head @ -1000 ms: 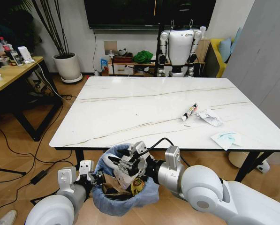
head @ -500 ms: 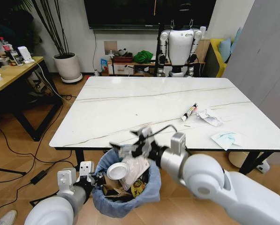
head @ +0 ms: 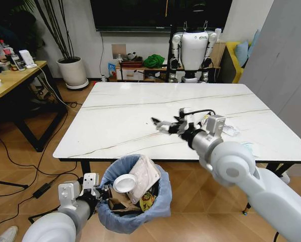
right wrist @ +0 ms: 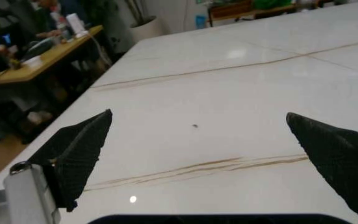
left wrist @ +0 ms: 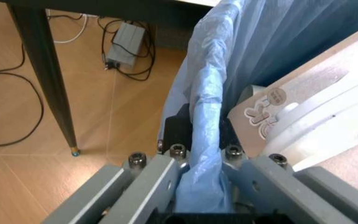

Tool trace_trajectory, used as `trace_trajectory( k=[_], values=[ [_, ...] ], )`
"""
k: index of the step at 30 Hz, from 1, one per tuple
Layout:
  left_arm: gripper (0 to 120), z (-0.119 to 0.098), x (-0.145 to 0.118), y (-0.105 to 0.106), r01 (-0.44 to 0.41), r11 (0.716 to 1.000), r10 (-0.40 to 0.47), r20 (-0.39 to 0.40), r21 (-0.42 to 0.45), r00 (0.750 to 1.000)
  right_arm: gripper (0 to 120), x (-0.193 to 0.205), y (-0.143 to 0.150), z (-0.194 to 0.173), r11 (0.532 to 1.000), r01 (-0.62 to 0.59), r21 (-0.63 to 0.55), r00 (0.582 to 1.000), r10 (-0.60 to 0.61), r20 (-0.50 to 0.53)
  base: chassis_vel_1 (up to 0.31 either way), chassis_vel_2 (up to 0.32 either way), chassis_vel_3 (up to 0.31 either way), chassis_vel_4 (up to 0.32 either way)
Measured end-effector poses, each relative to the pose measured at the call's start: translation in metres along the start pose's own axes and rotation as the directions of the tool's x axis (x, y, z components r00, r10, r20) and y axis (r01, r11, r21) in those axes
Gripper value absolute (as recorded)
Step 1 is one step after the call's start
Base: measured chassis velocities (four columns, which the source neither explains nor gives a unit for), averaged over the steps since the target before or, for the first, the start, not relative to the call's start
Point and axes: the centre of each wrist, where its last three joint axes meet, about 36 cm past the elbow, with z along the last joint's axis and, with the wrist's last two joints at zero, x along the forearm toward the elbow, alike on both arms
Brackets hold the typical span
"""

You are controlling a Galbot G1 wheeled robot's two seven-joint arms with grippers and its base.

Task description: Pick up the trash bin and place the trash from the table into it.

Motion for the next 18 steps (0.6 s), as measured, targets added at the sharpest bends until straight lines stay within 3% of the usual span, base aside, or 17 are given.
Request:
trace_trajectory(
  k=[4,9,18],
  values=[
    [0,0.000,0.002,0.001,0.002,1.000,-0.002,-0.001,0.000,1.000,100,-0.013,-0.020,0.001,0.997,-0.078,-0.018,0.997,0.078,0.019,0.000,0.000,0.000,0.000],
    [0,0.001,0.003,0.000,0.001,1.000,-0.001,-0.004,0.003,1.000,100,-0.010,-0.026,0.000,0.995,-0.092,-0.035,0.995,0.093,0.035,0.000,0.000,0.000,0.000],
    [0,0.002,0.004,0.001,-0.002,1.000,0.002,-0.008,0.001,1.000,100,0.013,-0.039,0.002,0.987,-0.156,0.038,0.982,0.151,0.116,0.000,0.000,0.000,0.000]
  ],
)
